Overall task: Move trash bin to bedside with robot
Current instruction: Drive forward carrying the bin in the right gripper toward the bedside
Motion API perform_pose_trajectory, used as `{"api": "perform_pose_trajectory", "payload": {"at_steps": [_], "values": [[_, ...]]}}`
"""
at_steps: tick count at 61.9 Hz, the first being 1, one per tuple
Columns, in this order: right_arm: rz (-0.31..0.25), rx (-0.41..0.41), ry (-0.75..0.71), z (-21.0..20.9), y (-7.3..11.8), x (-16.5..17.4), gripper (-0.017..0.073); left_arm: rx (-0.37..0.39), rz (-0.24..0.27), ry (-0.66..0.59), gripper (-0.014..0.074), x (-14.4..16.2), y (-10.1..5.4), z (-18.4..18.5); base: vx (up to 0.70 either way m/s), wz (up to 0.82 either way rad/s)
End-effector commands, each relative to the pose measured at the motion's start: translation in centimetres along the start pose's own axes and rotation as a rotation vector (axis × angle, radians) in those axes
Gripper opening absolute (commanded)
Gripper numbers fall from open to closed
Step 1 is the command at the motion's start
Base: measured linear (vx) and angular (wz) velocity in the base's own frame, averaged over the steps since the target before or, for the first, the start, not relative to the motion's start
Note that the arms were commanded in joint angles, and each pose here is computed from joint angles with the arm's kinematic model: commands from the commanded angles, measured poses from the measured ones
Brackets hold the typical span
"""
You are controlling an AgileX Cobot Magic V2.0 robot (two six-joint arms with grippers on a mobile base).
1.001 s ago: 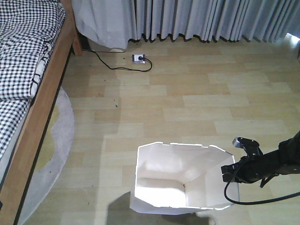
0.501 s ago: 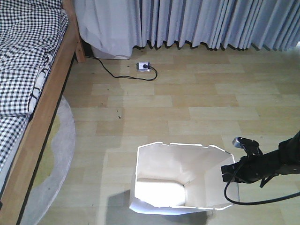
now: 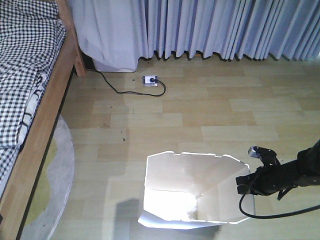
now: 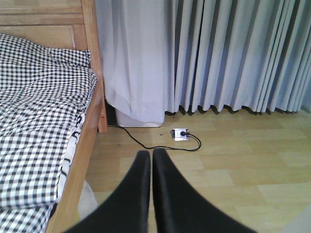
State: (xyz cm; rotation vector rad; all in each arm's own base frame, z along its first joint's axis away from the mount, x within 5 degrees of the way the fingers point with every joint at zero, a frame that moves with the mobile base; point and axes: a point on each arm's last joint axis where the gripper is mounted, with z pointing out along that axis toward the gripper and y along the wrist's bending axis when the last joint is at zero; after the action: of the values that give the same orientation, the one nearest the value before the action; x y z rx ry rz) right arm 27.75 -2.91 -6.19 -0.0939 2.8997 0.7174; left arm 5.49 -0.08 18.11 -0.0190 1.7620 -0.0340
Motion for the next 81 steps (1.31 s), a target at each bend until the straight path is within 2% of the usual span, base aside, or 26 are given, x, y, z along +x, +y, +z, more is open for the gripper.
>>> {"api": "perform_pose_trajectory", "payload": {"at_steps": [1, 81], "values": [[-0.041, -0.202, -0.127, -1.96, 2.4, -2.1, -0.0005, 0.007, -0.007, -0.065, -0.0006, -0.08, -0.03, 0.05, 0.22, -0.03], [-0.041, -0.202, -0.127, -1.96, 2.4, -2.1, -0.0005, 0.007, -0.007, -0.065, -0.0006, -0.08, -0.03, 0.05, 0.21, 0.02]]}}
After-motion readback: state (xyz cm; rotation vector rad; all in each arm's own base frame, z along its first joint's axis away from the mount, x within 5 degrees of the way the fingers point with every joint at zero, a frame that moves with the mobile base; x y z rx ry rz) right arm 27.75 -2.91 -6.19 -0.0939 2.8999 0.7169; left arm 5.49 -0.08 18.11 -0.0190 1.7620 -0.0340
